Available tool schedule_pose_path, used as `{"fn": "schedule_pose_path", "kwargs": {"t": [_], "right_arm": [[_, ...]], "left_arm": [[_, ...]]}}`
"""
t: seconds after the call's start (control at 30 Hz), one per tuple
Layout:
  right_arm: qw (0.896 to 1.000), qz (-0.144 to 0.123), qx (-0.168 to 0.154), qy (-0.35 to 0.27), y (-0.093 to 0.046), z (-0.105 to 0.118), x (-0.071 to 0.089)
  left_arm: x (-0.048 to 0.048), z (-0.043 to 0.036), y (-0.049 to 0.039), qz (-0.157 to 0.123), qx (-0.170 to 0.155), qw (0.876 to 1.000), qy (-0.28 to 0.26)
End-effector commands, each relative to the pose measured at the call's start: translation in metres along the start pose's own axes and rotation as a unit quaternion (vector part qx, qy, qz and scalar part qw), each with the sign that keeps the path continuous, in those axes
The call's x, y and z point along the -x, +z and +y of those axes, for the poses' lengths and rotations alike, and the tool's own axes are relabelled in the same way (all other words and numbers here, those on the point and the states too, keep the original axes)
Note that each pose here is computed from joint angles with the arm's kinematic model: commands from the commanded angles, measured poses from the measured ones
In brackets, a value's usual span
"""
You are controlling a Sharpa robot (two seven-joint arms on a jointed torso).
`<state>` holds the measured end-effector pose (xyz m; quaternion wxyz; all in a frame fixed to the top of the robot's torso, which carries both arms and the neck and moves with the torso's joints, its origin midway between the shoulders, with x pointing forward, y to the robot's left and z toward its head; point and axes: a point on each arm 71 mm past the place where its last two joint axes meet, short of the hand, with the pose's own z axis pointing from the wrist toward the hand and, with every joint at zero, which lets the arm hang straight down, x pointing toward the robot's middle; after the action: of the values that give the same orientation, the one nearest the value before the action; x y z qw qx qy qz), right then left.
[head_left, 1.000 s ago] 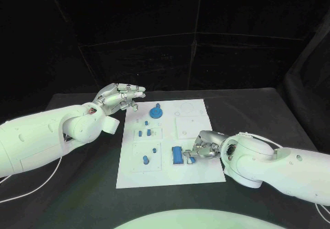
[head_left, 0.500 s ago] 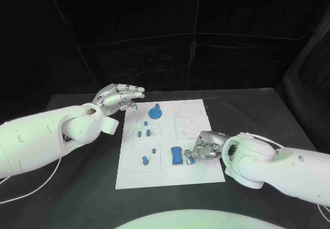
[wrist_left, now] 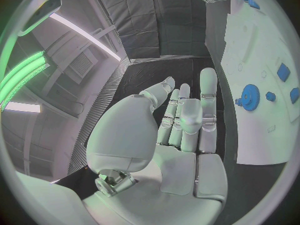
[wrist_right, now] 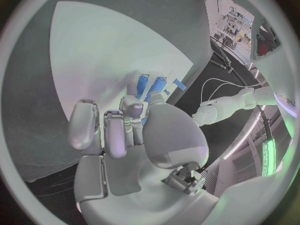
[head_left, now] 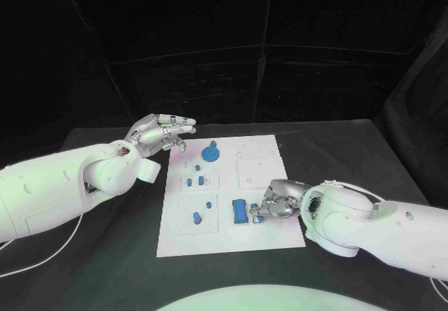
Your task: Assemble the parts on the task board
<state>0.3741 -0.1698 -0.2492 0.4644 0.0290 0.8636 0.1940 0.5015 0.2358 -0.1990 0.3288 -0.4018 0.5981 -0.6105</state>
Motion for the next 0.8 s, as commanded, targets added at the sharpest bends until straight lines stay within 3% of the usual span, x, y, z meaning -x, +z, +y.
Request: {"fn": "schedule_pose_path", "kwargs": {"t": [0.03,0.8], "right_arm": [[1.000,0.012,0.012,-0.002,-0.001,0.003,-0.002],[1.000,0.005,0.008,-0.014,-0.004,-0.006,0.002]], "left_arm": [[-0.0011,-0.0011,0.0005,0.005,-0.003,1.000,-0.003],[-0.0002,-0.0009,0.0000,0.004,-0.002,1.000,-0.003]]}}
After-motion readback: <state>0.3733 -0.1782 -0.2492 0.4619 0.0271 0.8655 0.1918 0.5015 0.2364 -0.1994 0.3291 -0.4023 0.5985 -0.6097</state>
